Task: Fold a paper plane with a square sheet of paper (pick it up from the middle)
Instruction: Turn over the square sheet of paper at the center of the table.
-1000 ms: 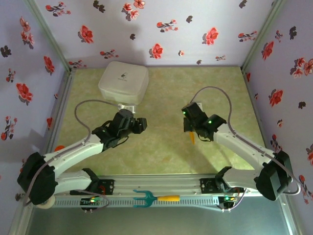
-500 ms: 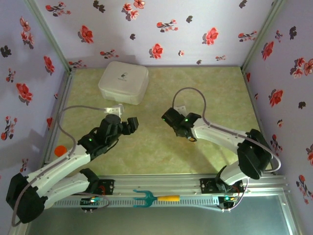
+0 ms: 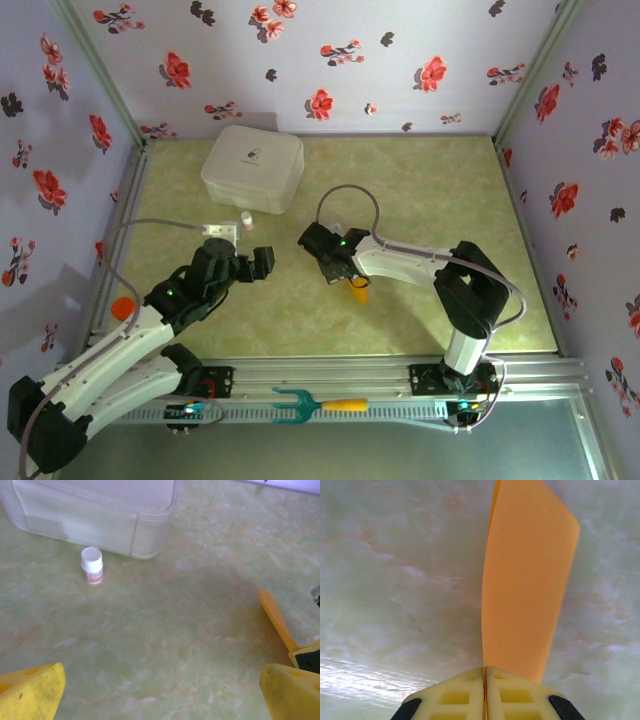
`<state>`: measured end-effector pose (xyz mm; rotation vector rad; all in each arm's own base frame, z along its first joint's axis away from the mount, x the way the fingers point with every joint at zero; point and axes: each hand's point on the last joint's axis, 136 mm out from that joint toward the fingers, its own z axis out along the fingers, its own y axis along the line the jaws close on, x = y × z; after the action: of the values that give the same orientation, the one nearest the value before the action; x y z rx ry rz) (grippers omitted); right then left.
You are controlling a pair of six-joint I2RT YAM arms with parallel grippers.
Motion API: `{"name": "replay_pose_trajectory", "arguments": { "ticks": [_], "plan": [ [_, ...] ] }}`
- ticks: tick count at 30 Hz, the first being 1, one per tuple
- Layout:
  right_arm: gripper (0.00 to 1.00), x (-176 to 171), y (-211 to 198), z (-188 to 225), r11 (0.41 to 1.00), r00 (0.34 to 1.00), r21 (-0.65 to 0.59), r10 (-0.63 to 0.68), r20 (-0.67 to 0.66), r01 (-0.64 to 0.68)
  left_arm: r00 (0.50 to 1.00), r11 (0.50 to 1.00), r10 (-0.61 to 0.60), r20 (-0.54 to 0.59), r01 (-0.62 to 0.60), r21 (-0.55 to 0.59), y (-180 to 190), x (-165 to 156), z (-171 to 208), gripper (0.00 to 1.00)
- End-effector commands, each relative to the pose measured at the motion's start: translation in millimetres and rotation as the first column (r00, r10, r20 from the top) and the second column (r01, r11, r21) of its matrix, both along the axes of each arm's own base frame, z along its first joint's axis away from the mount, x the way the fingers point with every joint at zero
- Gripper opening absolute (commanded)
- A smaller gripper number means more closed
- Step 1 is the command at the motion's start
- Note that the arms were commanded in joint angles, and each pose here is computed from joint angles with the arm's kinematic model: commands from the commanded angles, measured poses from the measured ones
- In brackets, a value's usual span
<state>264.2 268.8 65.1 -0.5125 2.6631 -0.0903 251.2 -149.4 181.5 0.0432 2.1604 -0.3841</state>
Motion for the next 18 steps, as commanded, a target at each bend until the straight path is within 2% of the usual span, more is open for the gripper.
{"name": "replay_pose_trajectory", "arguments": {
  "ticks": [1, 5, 7, 11, 14, 18],
  "plan": [
    [0.12, -4.0, 35.5, 6.1, 0.986, 0.998, 0.166, 0.02, -0.056, -0.011, 0.998, 0.999, 0.046, -0.039, -0.045, 0.021, 11.3, -1.7, -3.3, 1.0],
    [0.17, -10.4, 53.2, 3.3, 0.956, 0.989, 0.293, 0.04, -0.141, 0.003, 0.998, 1.0, 0.025, -0.05, -0.026, -0.018, 6.4, -3.2, -9.4, 1.0],
    [0.31, -12.3, 58.6, 7.8, 0.932, 0.986, 0.362, 0.054, -0.16, 0.008, 0.998, 0.999, 0.011, -0.061, -0.014, -0.041, 2.5, -4.0, -12.2, 1.0],
    [0.47, -11.4, 58.2, 29.8, 0.854, 0.985, 0.519, 0.055, -0.164, 0.039, 0.997, 0.996, -0.032, -0.075, 0.025, -0.083, -10.2, -3.3, -12.2, 1.0],
    [0.49, -6.1, 46.7, 50.1, 0.759, 0.986, 0.645, 0.032, -0.163, 0.082, 0.992, 0.989, -0.089, -0.089, 0.078, -0.123, -26.7, -1.1, -11.6, 0.99],
    [0.47, 3.5, 7.9, 52.3, 0.705, 0.981, 0.689, -0.057, -0.183, 0.169, 0.976, 0.978, -0.164, -0.141, 0.142, -0.152, -50.1, 2.9, -16.9, 0.92]
  ]
}}
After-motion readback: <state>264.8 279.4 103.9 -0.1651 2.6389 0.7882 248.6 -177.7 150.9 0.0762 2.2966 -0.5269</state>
